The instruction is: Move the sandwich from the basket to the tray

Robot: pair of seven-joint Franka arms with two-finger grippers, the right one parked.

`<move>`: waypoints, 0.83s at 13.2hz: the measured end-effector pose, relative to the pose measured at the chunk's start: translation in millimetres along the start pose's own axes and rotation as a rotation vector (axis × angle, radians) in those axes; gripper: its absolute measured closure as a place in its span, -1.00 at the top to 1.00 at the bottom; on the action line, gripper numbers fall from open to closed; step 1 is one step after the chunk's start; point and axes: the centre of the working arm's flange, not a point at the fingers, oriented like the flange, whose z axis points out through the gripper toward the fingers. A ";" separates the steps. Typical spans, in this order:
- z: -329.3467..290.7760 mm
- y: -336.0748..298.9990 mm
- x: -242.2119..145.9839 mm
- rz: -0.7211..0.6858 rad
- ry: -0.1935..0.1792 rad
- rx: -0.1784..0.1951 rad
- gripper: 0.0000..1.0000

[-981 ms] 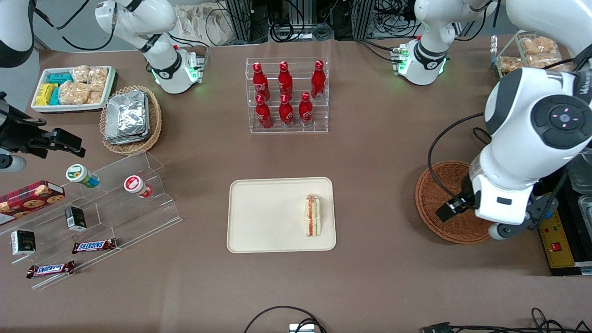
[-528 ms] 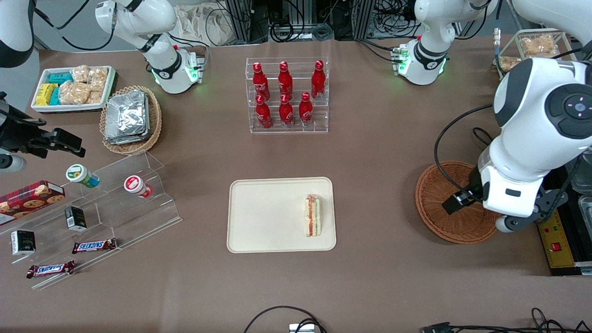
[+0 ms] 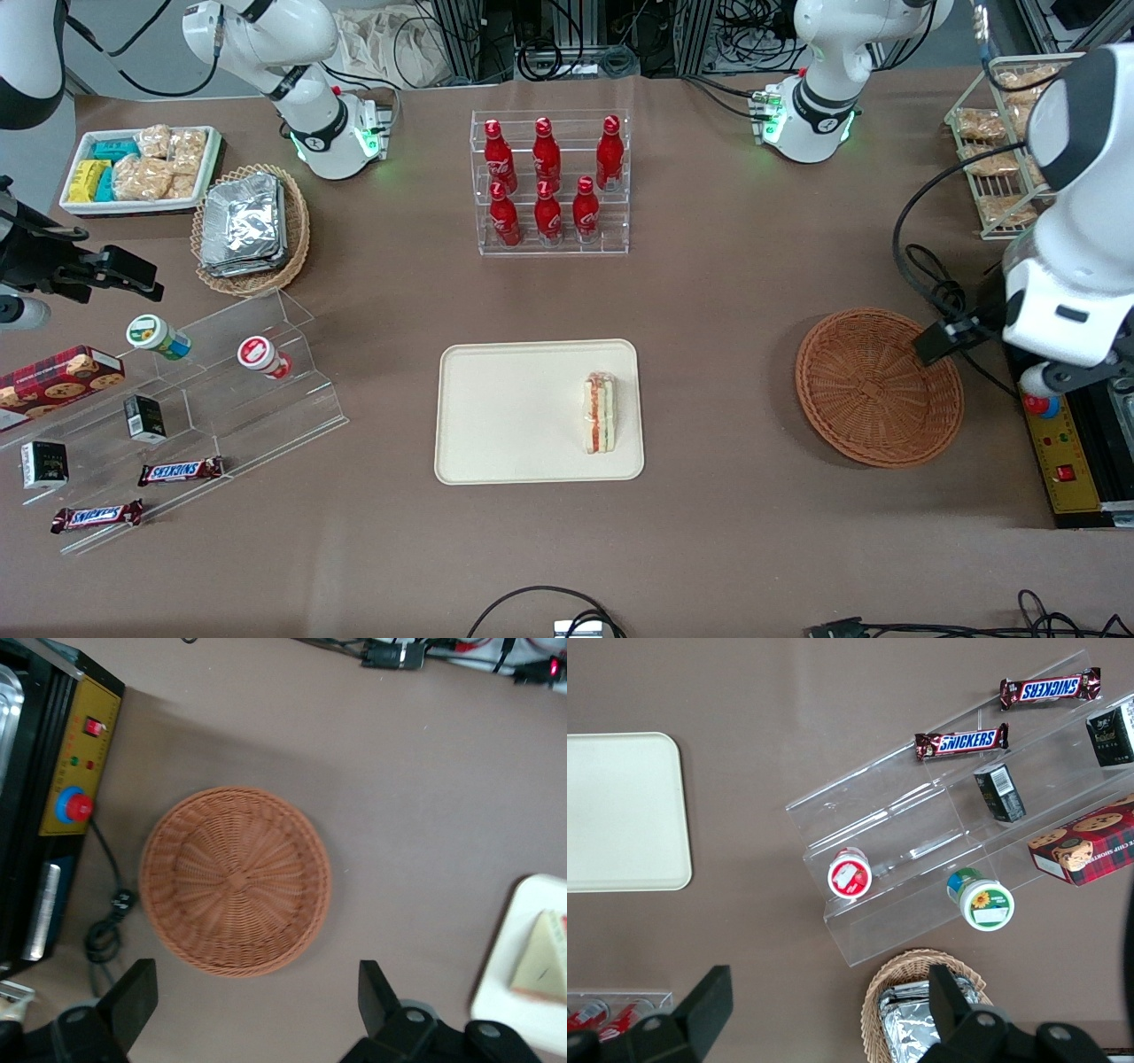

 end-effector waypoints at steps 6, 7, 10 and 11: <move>-34.7 -80.1 -38.0 0.217 -0.049 -0.052 1.00; -41.0 -88.4 -43.0 0.228 -0.053 -0.052 1.00; -52.5 -89.4 -52.2 0.243 -0.050 -0.057 1.00; -53.1 -87.4 -53.0 0.246 -0.049 -0.060 1.00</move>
